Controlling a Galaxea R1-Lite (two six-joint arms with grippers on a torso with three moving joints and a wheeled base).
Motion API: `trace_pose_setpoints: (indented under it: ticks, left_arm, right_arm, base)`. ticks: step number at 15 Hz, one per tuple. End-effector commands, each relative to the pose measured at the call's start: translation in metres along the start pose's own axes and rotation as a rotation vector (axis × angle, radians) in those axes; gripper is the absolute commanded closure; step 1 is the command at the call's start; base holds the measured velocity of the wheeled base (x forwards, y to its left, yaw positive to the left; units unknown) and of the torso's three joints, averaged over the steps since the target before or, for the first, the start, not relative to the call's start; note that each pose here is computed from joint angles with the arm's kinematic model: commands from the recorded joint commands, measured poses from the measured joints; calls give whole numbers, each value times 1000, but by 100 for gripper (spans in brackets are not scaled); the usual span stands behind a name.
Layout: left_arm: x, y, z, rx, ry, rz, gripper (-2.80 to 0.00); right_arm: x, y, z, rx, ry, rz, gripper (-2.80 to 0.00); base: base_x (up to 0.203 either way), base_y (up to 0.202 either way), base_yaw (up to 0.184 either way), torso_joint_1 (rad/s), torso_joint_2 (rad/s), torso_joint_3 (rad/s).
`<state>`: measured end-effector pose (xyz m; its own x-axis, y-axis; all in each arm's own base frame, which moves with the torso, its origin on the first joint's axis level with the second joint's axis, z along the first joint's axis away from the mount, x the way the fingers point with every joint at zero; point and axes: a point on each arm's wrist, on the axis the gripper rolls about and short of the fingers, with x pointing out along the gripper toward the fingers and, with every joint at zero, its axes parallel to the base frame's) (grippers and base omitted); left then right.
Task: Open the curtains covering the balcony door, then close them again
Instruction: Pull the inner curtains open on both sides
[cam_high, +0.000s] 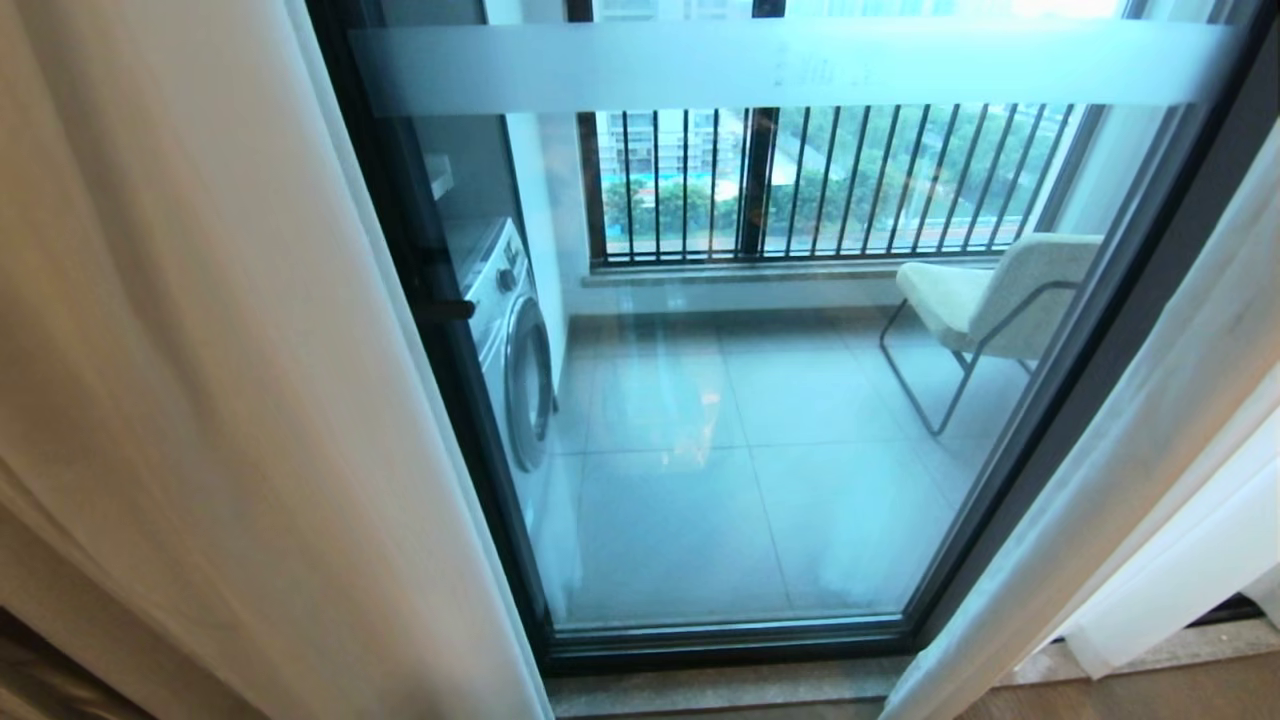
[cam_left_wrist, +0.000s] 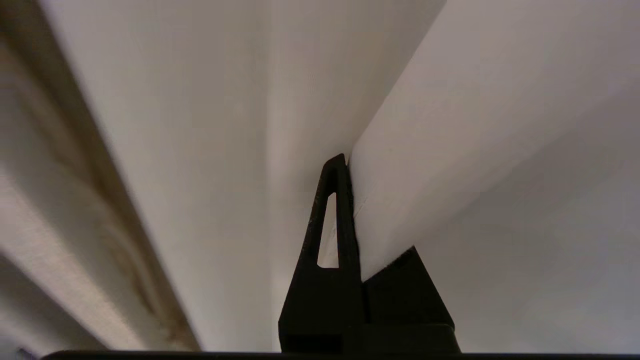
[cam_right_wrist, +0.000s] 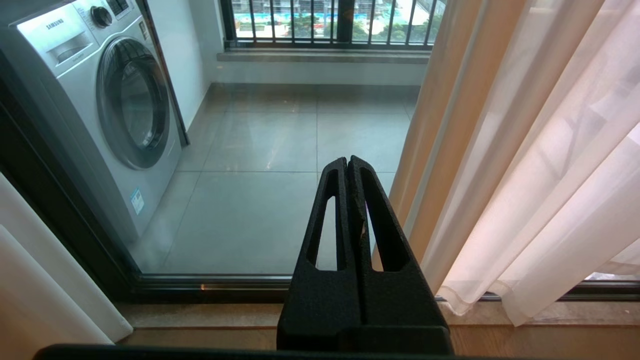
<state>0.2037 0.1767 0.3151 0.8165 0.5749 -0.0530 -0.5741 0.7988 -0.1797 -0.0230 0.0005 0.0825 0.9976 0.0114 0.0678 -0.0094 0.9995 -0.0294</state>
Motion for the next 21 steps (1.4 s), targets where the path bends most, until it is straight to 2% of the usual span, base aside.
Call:
trace_pose_setpoints:
  ticks: [1, 7, 11, 15, 17, 21]
  left_arm:
    - [6, 9, -4, -4, 18, 27, 0]
    - [-4, 7, -10, -2, 32, 24, 0]
    - [3, 11, -8, -3, 34, 36, 0]
    - [20, 24, 11, 7, 7, 69, 0]
    - [27, 35, 11, 1, 54, 105, 0]
    - [36, 63, 18, -12, 32, 184, 0]
  right_arm:
    - [0, 0, 0, -1, -1, 0, 0]
    - [0, 0, 0, -1, -1, -1, 0]
    - [0, 0, 0, -1, -1, 1, 0]
    - [0, 0, 0, -1, -1, -1, 0]
    - [0, 0, 0, -1, -1, 1, 0]
    - [0, 0, 0, -1, -1, 1, 0]
  base:
    - [0, 0, 0, 0, 0, 0]
    - [0, 0, 0, 0, 0, 0]
    - [0, 0, 0, 0, 0, 0]
    - [0, 0, 0, 0, 0, 0]
    - [0, 0, 0, 0, 0, 0]
    - [0, 0, 0, 0, 0, 0]
